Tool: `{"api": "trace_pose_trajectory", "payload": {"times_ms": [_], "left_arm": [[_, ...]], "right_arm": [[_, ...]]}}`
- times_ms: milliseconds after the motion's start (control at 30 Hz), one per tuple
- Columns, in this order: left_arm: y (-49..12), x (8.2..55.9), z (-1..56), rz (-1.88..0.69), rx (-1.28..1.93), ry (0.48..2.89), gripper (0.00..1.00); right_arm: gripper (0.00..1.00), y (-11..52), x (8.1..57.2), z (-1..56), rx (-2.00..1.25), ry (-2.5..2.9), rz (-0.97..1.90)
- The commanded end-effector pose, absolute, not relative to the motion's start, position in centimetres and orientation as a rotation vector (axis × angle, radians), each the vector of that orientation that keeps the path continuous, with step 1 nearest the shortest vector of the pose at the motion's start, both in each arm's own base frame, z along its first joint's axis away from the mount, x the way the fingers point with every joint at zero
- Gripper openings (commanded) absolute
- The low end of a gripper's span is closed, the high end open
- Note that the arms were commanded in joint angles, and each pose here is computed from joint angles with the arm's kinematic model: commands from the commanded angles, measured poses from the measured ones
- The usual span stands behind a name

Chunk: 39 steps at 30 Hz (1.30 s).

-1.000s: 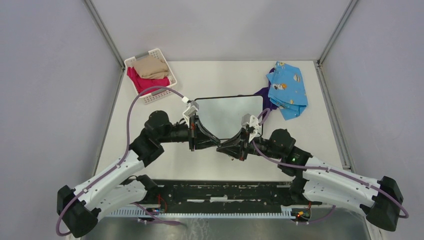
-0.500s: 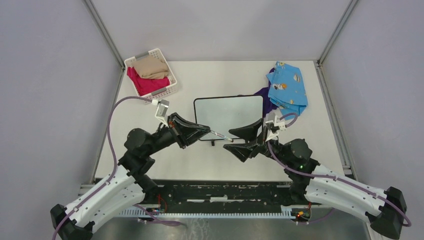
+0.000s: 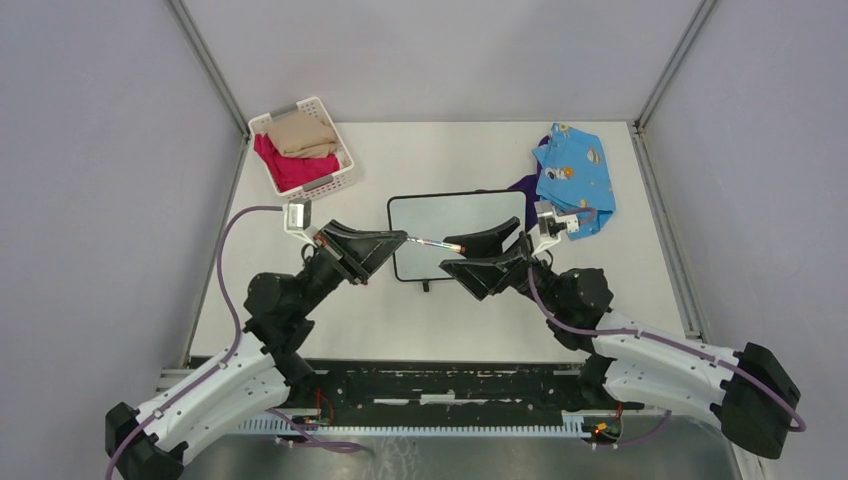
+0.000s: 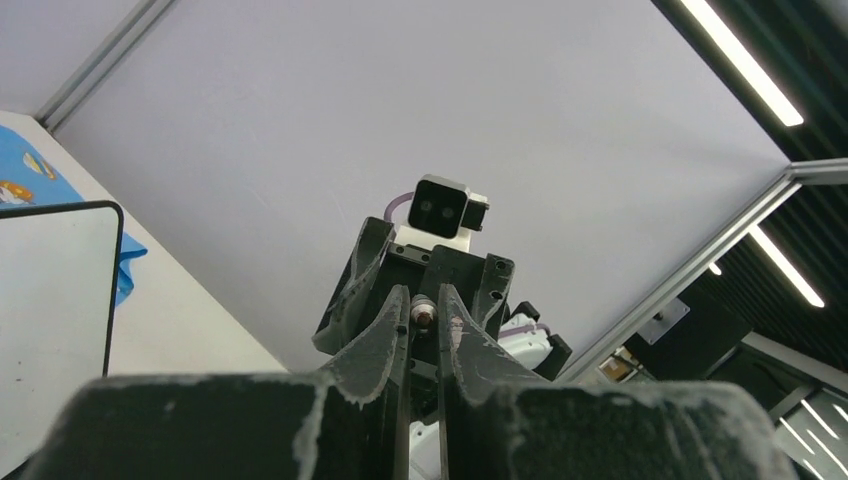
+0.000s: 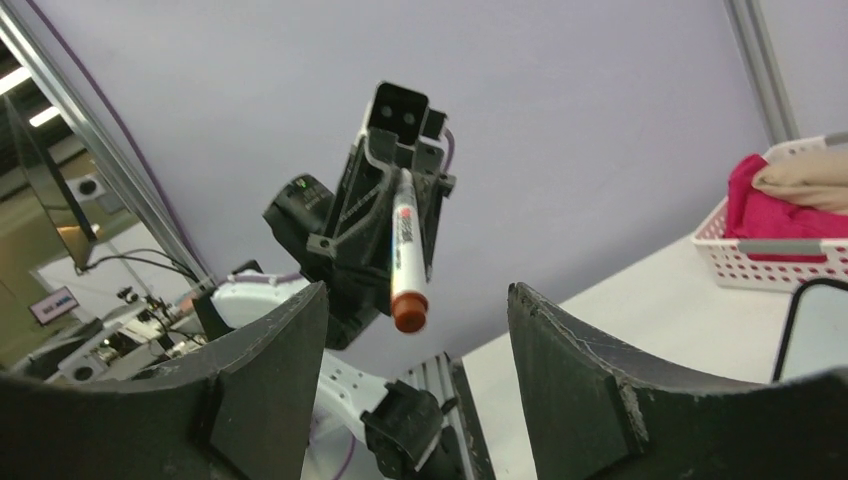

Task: Write a sentence on the whiteboard
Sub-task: Adjust the whiteboard marker.

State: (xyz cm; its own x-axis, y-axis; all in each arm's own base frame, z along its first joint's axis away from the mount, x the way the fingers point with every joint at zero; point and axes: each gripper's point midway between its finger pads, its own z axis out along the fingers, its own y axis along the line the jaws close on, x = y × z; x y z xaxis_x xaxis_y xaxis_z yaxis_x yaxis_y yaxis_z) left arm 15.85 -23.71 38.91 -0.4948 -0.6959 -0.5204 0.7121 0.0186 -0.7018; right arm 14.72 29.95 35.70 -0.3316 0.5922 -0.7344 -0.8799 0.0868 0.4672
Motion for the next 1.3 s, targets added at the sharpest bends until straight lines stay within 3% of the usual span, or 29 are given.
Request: {"api": "trace_pose_trajectory", "payload": {"times_ms": [0,233,467,767,1167,1267], "left_arm": [[-23.0,15.8,41.1,-1.739,-0.052,1.132,0.02],[-23.5,17.0,40.5,-1.712,-0.11,1.157,0.02],[-23.5,17.3,41.0,-1.688,-0.127,1.151,0.02],[-23.8,17.5,40.8,-1.648,-0.11,1.19,0.02],[-24.5,17.7,40.4,-1.626,-0.085,1.244,0.02],[-24.5,17.7,40.4,-1.628,-0.085,1.245,0.02]], "right_arm": [[0.7,28.7,13.6,42.4,-0.304,0.912,1.655],[0.59,29.9,14.6,43.4,-0.264,0.919,1.706],[0.56,30.9,15.2,43.2,-0.255,0.955,1.731],[0.34,31.4,15.6,42.6,-0.258,0.992,1.723],[0.32,31.8,15.9,42.0,-0.273,1.031,1.7],[0.27,31.9,15.9,41.9,-0.275,1.036,1.695]]}}
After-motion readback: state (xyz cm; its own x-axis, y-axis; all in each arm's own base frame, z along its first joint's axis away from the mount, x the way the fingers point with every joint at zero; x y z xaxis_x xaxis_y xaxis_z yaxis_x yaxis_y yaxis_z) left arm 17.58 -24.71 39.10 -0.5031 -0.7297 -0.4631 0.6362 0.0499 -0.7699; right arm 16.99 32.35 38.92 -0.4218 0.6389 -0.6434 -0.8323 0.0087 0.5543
